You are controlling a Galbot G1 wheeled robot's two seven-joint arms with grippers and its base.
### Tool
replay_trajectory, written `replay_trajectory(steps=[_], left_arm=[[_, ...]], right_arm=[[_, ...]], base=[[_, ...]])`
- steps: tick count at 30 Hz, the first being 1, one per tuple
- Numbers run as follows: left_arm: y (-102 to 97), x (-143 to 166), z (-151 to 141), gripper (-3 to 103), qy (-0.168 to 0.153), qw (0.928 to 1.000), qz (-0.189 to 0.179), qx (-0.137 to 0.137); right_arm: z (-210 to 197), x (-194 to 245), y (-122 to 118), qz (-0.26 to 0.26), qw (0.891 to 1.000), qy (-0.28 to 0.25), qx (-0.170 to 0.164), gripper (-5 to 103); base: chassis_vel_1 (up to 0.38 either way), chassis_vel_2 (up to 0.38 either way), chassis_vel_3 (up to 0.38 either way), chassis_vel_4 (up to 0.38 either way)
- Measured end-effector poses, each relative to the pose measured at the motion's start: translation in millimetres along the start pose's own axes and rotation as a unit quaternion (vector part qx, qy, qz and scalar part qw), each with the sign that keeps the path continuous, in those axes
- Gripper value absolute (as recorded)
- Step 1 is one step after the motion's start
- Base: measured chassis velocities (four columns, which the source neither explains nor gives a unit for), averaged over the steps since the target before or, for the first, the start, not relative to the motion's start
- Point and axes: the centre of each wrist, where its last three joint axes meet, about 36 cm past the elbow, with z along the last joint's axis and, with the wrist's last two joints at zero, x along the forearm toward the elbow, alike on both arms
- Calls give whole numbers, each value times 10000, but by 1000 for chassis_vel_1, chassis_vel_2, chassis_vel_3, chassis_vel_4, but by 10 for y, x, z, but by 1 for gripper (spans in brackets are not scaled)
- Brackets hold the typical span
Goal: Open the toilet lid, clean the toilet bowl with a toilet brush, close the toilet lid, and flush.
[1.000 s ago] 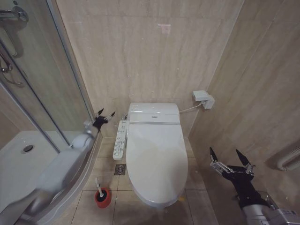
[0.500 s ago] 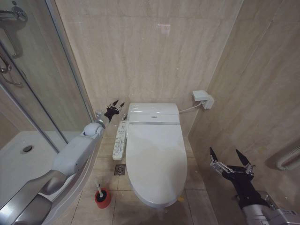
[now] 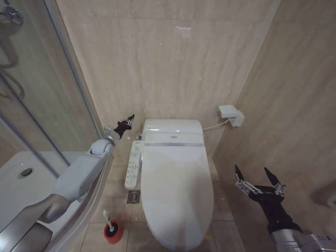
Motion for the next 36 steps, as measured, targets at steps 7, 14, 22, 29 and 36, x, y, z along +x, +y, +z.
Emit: replay_trajectory(steps=[7, 14, 22, 29, 36], left_arm=[[74, 128, 146, 0, 171, 9984, 532, -26], [360, 395, 393, 0, 469, 9927, 1072, -284], [646, 713, 586, 0, 719, 9871, 1382, -363], [647, 751, 724, 0, 776, 9845, 1546, -284], [498, 696, 897, 0, 850, 9825, 1647, -171]], right_arm=[[0, 0, 0, 0, 10000, -1, 0, 100], [0, 0, 0, -1, 10000, 0, 0, 100], [0, 0, 0, 0, 10000, 1, 0, 100], [0, 0, 0, 0, 10000, 0, 0, 100], [0, 0, 0, 0, 10000, 0, 0, 100]], base=[[-170, 181, 166, -158], [5, 8, -7, 17], [30, -22, -32, 22], [0, 0, 0, 0], [0, 0, 0, 0]])
